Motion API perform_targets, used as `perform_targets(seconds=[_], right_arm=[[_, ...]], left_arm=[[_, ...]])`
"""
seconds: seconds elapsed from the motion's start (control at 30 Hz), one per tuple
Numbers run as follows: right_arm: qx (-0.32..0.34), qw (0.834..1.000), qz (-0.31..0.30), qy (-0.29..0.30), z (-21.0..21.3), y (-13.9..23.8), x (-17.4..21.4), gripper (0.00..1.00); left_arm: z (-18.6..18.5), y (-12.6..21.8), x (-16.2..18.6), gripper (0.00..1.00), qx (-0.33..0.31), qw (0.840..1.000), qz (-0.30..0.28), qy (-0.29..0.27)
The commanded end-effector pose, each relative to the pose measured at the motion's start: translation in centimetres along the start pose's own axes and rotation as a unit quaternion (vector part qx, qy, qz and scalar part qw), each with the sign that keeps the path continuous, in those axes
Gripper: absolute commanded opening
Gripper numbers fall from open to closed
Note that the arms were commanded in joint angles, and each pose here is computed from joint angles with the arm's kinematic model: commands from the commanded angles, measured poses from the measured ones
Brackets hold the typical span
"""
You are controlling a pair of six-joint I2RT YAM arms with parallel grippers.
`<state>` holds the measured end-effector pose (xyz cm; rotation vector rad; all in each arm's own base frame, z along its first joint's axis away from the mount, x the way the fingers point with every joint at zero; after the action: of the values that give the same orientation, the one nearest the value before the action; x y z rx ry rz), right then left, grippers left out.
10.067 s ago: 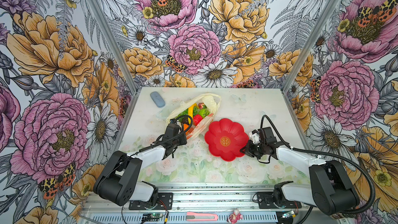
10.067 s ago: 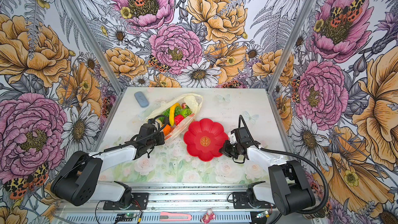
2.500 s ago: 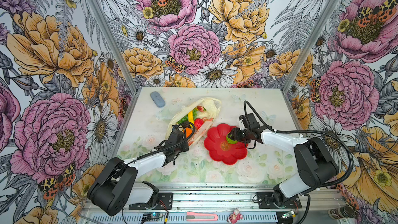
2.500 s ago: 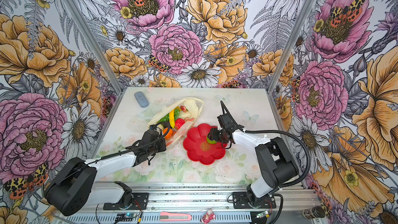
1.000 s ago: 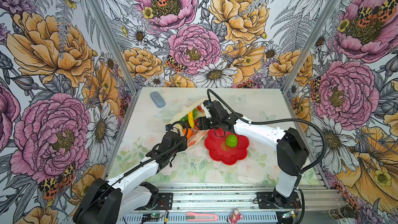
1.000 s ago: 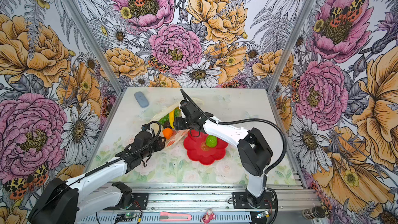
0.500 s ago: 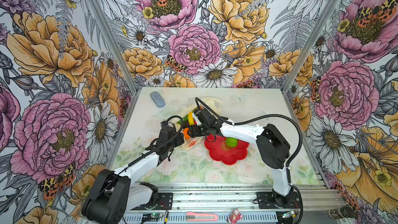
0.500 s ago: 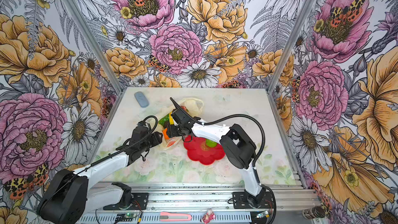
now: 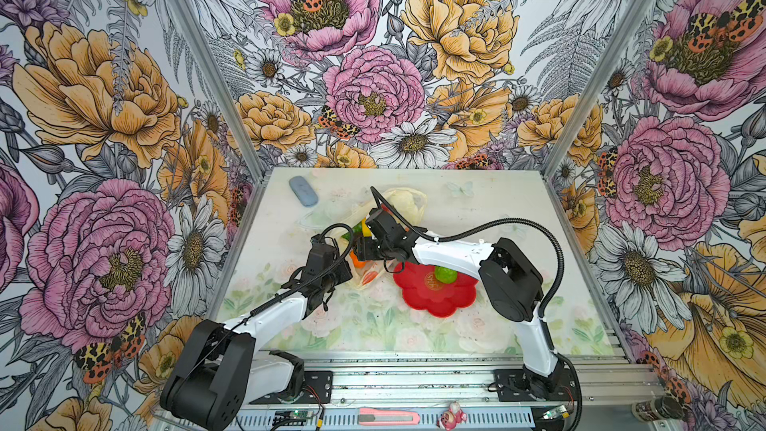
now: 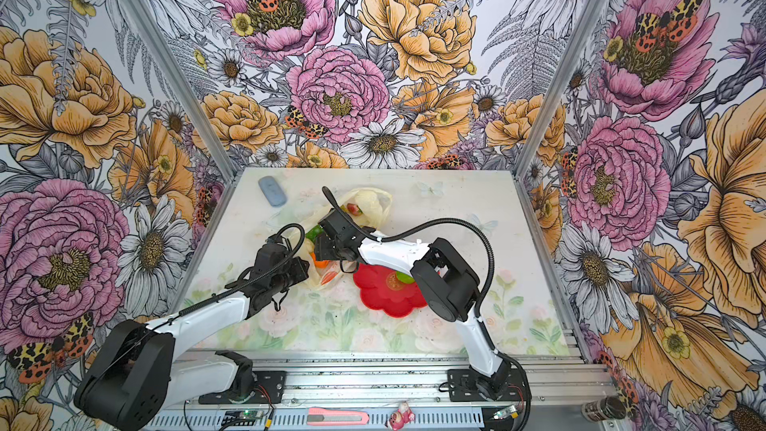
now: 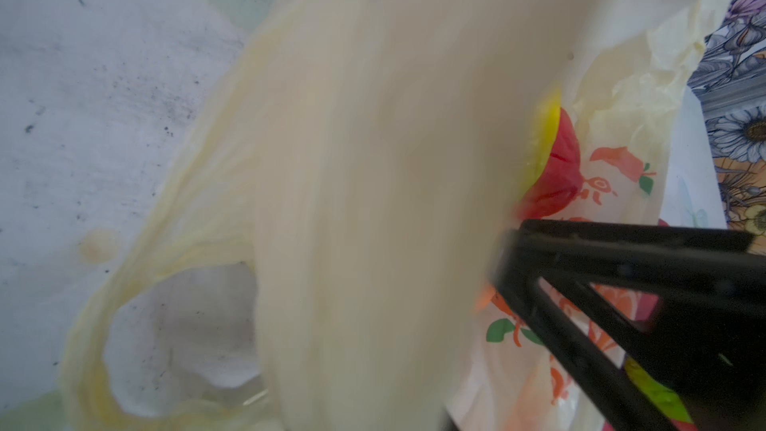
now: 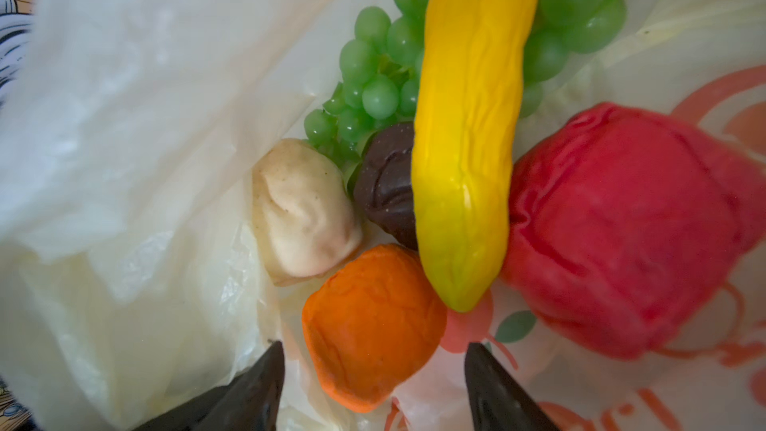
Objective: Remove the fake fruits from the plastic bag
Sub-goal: 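Reach the right gripper back into the bag mouth toward the orange ball, then close the right gripper on the orange ball inside the bag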
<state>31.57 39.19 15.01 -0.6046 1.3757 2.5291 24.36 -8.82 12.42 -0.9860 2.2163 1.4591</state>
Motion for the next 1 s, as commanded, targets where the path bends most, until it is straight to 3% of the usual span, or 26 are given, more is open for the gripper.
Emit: perform_targets(seconds=[0.0, 0.3, 0.47, 0.97], right_arm=[[0.008, 1.000, -0.008, -0.013, 0.4, -1.5, 0.4, 0.72], [0.016, 1.000, 0.000, -0.002, -0.1, -3.5, 0.6, 0.68], [0.008, 1.000, -0.001, 0.000, 0.3, -3.6, 0.2, 0.72], [0.044, 0.996, -0.077, 0.015, 1.6, 1.1, -0.3, 0.80]], left_arm=[[0.5, -0.2, 1.2, 0.14, 0.004, 1.000, 0.020, -0.002], [0.6, -0.3, 2.2, 0.11, 0.004, 1.000, 0.024, -0.006], [0.6, -0.3, 2.2, 0.11, 0.005, 1.000, 0.023, -0.006], [0.7, -0.1, 2.0, 0.11, 0.003, 1.000, 0.017, -0.006]])
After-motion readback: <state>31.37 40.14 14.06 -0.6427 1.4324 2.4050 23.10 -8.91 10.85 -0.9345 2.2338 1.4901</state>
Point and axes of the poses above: each gripper's point midway between its finger pads, its own y axis back along the fingers, its own z axis along the line the jaws close on, x = y × z, the point moved 9 cm from there along y, back along the fingers, and after that the axes turned 3 degrees about -y, right-handed, at the moved point
